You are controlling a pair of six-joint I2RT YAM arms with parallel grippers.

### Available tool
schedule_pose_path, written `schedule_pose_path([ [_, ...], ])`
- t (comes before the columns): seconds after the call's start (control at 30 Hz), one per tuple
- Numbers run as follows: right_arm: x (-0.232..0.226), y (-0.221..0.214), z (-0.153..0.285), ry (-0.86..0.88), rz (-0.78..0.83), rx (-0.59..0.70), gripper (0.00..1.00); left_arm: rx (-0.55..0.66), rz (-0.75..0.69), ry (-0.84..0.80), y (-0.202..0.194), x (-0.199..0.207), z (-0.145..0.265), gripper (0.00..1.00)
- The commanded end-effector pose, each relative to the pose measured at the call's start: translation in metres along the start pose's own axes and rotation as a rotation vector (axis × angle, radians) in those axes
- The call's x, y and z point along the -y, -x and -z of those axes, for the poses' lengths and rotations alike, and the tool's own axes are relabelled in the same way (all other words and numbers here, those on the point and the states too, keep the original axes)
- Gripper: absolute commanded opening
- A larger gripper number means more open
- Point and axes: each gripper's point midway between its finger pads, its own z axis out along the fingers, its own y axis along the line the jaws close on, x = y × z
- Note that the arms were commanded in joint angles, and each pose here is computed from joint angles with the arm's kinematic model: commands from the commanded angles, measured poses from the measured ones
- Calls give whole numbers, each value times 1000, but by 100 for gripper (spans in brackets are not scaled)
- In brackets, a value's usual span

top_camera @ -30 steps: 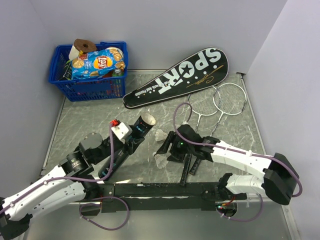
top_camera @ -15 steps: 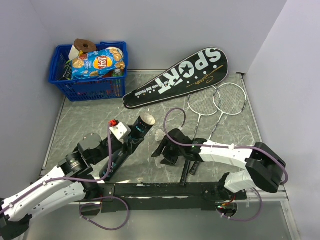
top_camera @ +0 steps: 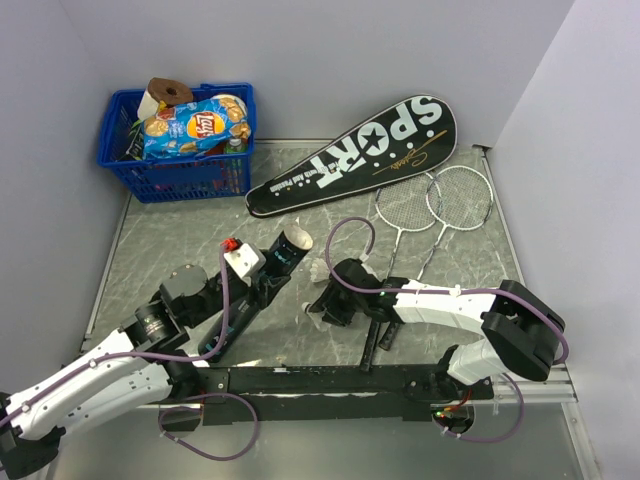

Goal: Pack up the badminton gear

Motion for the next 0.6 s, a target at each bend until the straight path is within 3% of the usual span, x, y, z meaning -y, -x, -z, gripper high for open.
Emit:
schedule_pose_path([
  [0.0, 0, 16, -2, -16, 1, 73, 41, 86, 17, -5, 27, 1, -2, 1],
  [0.07, 1, 22, -2, -26, 13, 89, 36, 81, 16, -3, 26, 1, -3, 1],
  [0.17, -3, 34, 2, -28, 49, 141, 18, 70, 13, -2, 22, 1, -4, 1],
  [0.2, -1, 38, 4, -42, 64, 160, 7, 69, 14, -1, 22, 0, -5, 1],
  [0.27, -8, 45, 10, -32, 104, 190, 0, 64, 11, -1, 20, 0, -5, 1],
  [0.57, -41, 47, 81, 88, 334, 203, 0, 51, -11, -13, 15, 2, -8, 1],
])
